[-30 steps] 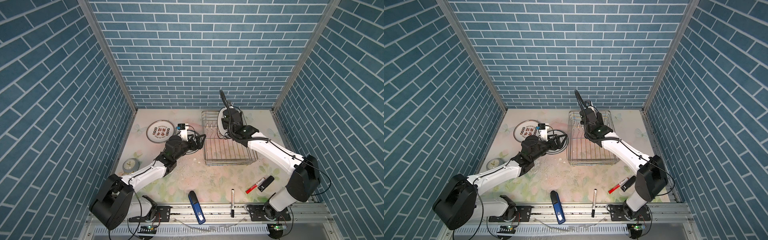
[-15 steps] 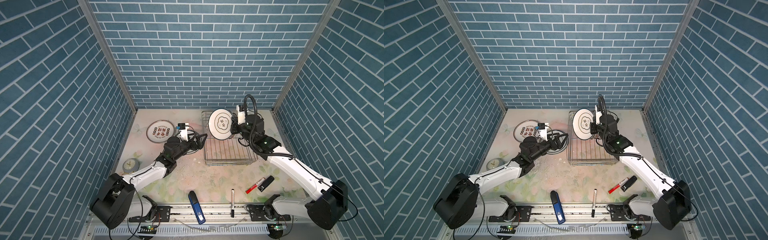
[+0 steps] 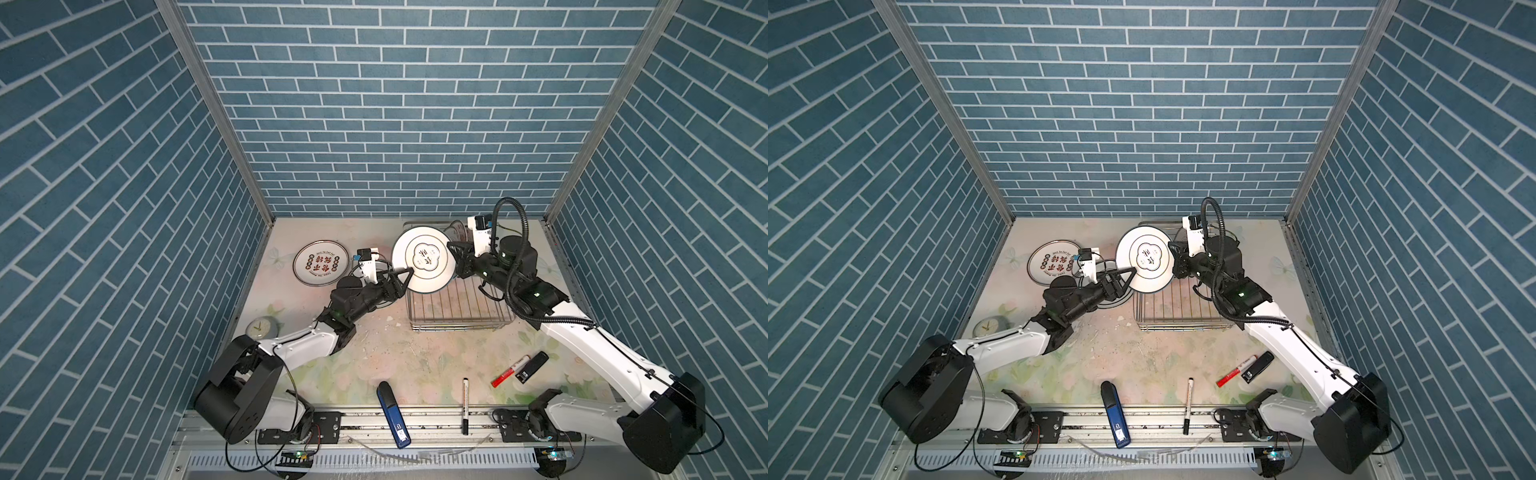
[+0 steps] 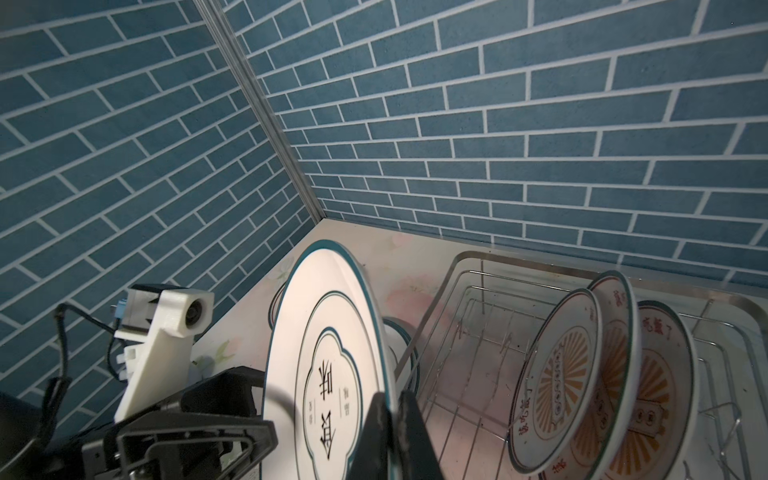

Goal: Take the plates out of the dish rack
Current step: 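Grasp the lifted plate's rim with the left gripper while the right gripper holds it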

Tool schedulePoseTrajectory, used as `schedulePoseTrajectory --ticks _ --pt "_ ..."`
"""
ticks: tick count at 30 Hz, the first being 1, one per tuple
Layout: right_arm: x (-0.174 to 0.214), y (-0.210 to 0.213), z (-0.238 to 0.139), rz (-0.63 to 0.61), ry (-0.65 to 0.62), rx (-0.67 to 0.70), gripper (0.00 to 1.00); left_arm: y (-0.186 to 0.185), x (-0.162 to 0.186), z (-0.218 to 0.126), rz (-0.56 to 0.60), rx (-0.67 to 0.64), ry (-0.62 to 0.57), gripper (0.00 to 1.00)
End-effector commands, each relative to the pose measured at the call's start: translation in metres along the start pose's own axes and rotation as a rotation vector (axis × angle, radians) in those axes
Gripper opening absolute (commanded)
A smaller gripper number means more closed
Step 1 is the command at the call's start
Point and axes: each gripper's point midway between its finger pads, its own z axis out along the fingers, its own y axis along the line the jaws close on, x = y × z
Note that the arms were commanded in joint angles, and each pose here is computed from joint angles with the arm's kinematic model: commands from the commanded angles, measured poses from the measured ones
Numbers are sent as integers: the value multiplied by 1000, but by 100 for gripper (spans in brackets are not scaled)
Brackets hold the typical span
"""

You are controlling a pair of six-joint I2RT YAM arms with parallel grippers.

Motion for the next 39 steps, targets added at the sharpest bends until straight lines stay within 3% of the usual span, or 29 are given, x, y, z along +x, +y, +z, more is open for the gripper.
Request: schedulePoseTrajectory --ticks 1,6,16,18,23,31,36,39 --pt "-22 19 -12 27 -79 -93 0 -11 -10 -7 1 36 -52 60" --pt "-20 17 -13 12 -88 -88 0 -27 -12 -10 -24 125 -62 41" --pt "-17 9 -8 -8 -88 -48 0 -19 -4 -12 -90 85 -23 26" --pt "-17 8 -6 -9 -89 -43 0 -18 -1 -11 -104 78 -10 19" --pt "-15 4 -3 -11 -83 -23 0 -15 1 -13 -106 57 0 17" --pt "-6 4 9 -11 -50 -42 0 -15 3 -14 -121 55 13 0" --pt "1 9 15 -11 -26 -82 18 -13 2 -14 -123 43 8 0" --pt "4 12 16 -10 -16 -104 36 -13 0 -14 -127 44 0 0"
